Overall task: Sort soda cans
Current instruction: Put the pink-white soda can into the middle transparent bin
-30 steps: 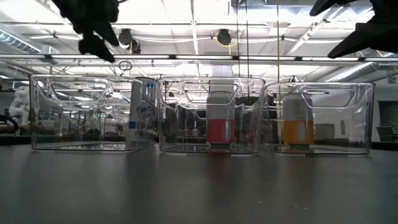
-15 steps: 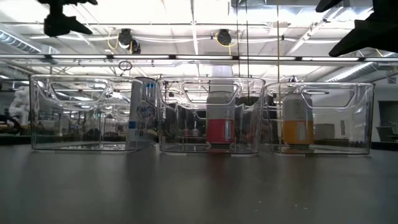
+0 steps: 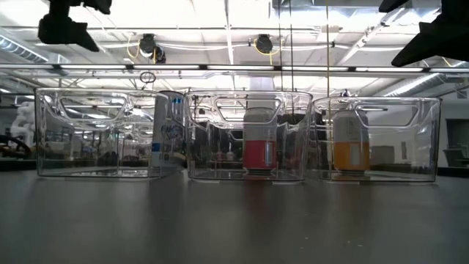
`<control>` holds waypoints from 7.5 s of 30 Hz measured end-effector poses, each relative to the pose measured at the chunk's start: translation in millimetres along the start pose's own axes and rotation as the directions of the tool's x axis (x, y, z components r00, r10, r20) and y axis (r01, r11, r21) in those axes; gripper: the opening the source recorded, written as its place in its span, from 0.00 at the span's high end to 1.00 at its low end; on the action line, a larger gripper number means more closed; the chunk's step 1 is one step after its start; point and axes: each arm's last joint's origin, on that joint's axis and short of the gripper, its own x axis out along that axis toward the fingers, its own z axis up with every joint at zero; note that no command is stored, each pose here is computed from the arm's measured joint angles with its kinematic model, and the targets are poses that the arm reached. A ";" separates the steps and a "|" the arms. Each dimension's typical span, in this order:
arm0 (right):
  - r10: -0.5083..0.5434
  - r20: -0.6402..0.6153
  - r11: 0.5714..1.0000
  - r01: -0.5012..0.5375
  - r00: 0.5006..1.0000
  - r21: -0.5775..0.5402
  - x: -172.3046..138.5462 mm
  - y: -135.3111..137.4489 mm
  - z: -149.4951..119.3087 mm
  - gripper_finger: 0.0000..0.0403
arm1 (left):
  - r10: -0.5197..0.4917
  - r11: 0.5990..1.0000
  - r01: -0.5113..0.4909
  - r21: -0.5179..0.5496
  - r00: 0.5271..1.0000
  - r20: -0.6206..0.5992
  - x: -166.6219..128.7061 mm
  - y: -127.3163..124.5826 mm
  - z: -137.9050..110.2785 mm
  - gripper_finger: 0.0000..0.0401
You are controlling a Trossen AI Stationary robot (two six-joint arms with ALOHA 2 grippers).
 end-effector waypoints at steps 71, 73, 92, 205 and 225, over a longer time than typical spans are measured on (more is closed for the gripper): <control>0.111 -0.027 0.994 -0.111 0.994 0.001 -0.5 11.6 0.6 0.22 | 0.028 0.763 0.225 0.606 0.925 -0.378 4.0 -157.9 -166.8 0.18; 0.111 -0.028 0.994 -0.111 0.993 0.000 -0.5 11.6 0.6 0.22 | 0.037 0.773 0.210 0.599 0.927 -0.372 4.8 -157.2 -165.6 0.18; 0.125 -0.029 0.992 -0.124 0.992 0.027 -0.7 13.1 0.7 0.22 | -0.005 0.811 0.210 0.546 0.936 -0.352 7.9 -161.9 -161.5 0.18; 0.123 -0.028 0.992 -0.123 0.992 0.006 -0.8 12.9 0.8 0.22 | 0.391 0.624 0.064 0.779 0.837 -0.382 69.1 -117.6 -223.1 0.28; 0.123 -0.028 0.992 -0.124 0.992 -0.027 -0.8 12.9 0.8 0.22 | 0.356 0.738 -0.031 0.674 0.866 -0.351 91.1 -135.3 -171.6 0.28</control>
